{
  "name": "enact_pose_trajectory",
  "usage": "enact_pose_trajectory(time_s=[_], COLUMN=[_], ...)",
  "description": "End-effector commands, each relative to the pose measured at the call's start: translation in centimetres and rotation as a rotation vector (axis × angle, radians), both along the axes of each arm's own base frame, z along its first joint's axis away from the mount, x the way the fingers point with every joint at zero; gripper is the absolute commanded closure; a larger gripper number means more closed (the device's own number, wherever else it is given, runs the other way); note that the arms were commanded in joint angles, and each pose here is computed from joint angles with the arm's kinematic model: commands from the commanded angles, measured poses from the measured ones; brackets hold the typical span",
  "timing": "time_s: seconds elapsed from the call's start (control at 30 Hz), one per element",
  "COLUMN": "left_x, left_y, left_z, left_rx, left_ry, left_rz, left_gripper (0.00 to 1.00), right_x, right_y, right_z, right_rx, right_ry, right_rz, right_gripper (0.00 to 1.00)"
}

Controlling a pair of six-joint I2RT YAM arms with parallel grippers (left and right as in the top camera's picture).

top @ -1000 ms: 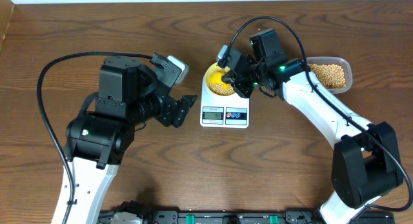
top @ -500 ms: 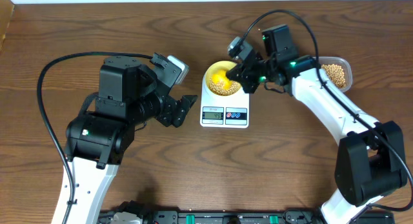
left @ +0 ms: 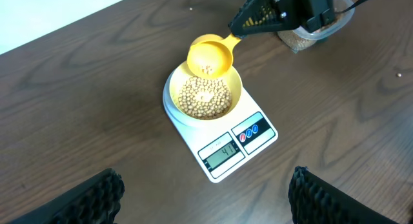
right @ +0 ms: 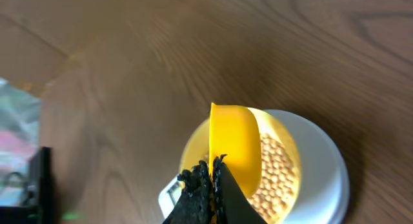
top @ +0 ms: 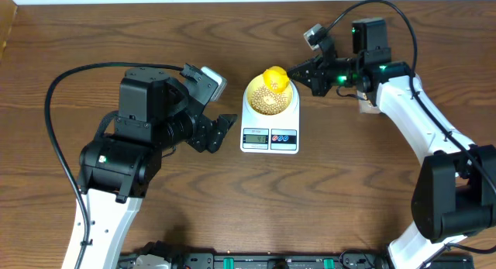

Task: Scoop item into bowl and weigh 50g on scale
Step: 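Hold the scoop tilted above the bowl, shaking soybeans out slowly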

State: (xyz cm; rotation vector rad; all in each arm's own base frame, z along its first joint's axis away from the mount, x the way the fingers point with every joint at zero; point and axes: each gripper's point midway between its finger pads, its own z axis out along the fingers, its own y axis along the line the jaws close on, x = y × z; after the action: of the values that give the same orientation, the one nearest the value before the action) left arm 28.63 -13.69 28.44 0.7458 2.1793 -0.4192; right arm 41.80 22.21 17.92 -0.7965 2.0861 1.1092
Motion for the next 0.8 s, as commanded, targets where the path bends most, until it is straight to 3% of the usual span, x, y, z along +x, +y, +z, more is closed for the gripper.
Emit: enact_pose_trajectory(time_s=[0.0,0.37,0.77], left_x=[0.0,0.0,0.0], left_y=[0.1,0.1,0.1], left_z=[-0.2,-0.2,-0.2], left_rx=[0.003,0.003,0.003], left_ry=[0.002,0.002,0.001], left_rz=[-0.003,-0.003,-0.004], left_gripper=[0.16,0.16,0.16], right_x=[-1.0,-0.6,-0.2], right_y=[0.6,0.1,-0.6], right_z=[0.9,0.9,0.9], right_rx=[0.079,0.093,0.077], right_ry=[0.035,0.093,0.027], right_rz=[0.057,0.014,0.027], right_gripper=[0.99,0.99,0.99])
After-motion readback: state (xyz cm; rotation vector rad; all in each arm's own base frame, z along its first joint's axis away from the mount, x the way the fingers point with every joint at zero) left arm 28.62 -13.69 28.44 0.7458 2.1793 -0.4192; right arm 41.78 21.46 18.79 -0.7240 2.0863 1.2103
